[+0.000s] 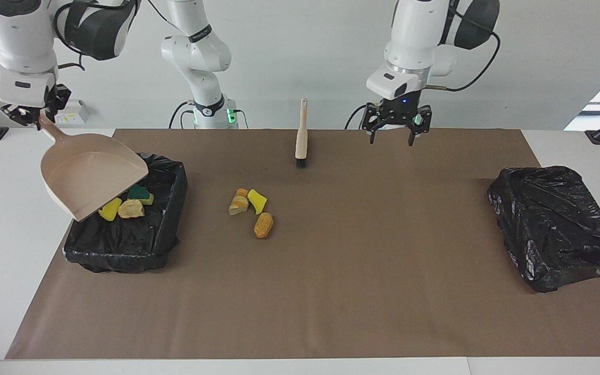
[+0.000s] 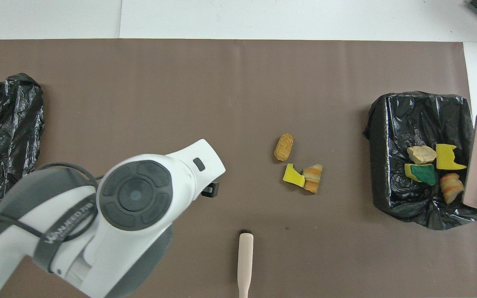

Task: Sweep and dump trash in bin
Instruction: 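Lift the emptied dustpan off the bin while the left gripper withdraws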

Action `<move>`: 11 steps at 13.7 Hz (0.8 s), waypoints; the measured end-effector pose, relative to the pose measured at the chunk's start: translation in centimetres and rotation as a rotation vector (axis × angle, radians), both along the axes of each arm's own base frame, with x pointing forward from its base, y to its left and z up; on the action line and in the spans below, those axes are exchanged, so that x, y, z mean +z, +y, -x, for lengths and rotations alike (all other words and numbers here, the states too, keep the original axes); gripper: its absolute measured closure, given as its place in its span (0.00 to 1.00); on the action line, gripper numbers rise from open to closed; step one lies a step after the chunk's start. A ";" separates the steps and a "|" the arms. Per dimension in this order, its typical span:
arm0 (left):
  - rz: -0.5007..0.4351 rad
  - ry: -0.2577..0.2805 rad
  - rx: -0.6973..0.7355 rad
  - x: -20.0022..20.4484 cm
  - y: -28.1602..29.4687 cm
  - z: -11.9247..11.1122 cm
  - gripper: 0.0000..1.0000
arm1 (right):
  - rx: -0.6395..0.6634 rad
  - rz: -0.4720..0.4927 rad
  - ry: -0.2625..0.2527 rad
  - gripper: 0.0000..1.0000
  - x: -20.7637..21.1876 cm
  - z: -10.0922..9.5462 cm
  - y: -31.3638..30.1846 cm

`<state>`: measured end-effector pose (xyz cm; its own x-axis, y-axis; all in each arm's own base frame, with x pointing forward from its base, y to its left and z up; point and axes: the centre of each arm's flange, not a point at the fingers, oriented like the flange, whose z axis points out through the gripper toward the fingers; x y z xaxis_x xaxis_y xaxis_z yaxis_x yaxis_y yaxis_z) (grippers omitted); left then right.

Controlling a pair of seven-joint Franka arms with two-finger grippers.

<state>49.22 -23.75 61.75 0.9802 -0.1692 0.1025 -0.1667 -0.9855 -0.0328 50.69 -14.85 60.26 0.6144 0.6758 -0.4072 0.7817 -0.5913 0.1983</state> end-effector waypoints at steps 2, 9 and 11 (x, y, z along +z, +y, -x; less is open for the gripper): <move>0.024 0.034 0.016 2.7 4.5 -1.0 0.00 | -0.113 -0.048 -0.064 0.67 -0.6 -0.8 5.3; 0.018 0.111 0.023 5.5 11.9 -1.5 0.00 | -0.630 -0.215 -0.216 0.67 -5.8 -2.9 24.3; 0.033 0.117 0.011 5.3 14.0 -2.1 0.00 | -0.785 -0.237 -0.237 0.67 -9.3 -4.0 29.5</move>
<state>51.28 -9.72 67.08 0.9876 -0.1567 -0.0072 -0.1566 -0.9875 0.0191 54.65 14.68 50.94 0.9914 0.0698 -0.1106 0.0818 -0.9908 0.1078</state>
